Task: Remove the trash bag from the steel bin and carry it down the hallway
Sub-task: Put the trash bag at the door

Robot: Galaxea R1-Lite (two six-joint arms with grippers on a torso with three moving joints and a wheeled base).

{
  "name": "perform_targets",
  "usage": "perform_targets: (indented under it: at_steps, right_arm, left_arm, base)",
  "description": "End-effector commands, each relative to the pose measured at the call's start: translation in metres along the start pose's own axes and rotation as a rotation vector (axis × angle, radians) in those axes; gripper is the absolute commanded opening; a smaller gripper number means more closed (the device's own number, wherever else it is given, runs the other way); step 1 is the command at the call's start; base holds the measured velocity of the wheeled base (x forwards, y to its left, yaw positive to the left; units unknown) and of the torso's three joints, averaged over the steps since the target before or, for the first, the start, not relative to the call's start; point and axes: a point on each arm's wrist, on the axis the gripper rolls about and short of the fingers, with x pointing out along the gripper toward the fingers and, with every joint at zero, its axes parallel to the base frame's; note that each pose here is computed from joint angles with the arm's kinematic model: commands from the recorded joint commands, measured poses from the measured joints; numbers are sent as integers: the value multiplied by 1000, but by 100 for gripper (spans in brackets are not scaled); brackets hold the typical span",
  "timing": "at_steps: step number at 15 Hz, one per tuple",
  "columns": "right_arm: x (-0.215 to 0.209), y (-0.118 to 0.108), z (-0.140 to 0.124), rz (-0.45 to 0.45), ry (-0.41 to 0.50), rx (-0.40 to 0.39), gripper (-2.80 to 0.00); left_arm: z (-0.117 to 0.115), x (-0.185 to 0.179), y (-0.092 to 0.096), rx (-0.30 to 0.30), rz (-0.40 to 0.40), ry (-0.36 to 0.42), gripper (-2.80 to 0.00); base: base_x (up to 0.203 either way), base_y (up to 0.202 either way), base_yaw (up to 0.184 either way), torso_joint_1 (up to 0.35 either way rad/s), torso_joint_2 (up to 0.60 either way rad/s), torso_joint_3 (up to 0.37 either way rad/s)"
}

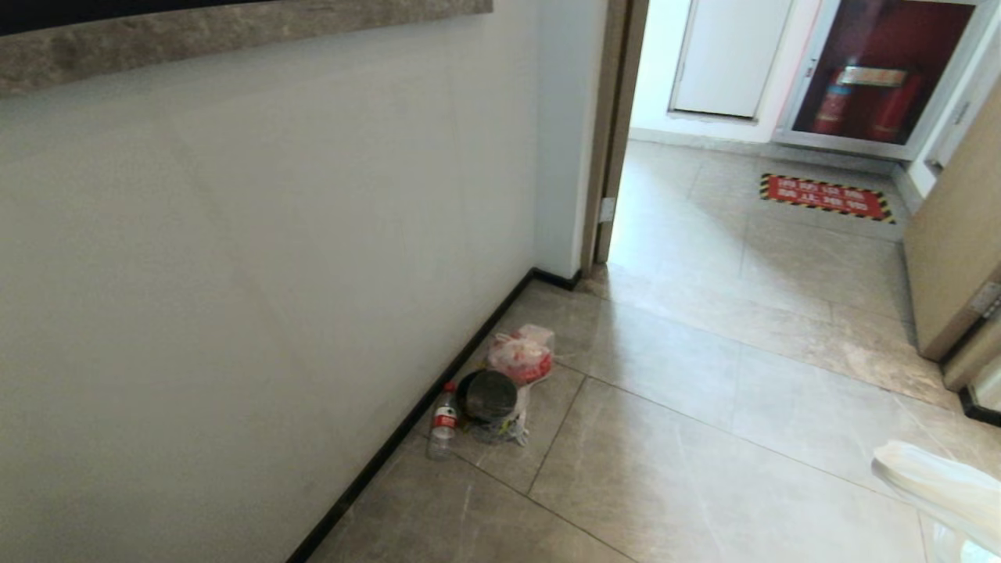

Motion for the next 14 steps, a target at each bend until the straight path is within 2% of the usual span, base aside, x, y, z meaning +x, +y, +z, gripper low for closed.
perform_targets:
  at_steps: [1,14]
  right_arm:
    - [-3,0,-1,-1,-39,0,-280]
    - [-3,0,-1,-1,-39,2,-280]
  left_arm:
    - [0,0,0,0,0,0,-280]
    - [0,0,0,0,0,0,-280]
  base:
    - [0,-9,169,2,2,-2]
    - [1,-9,172,3,4,2]
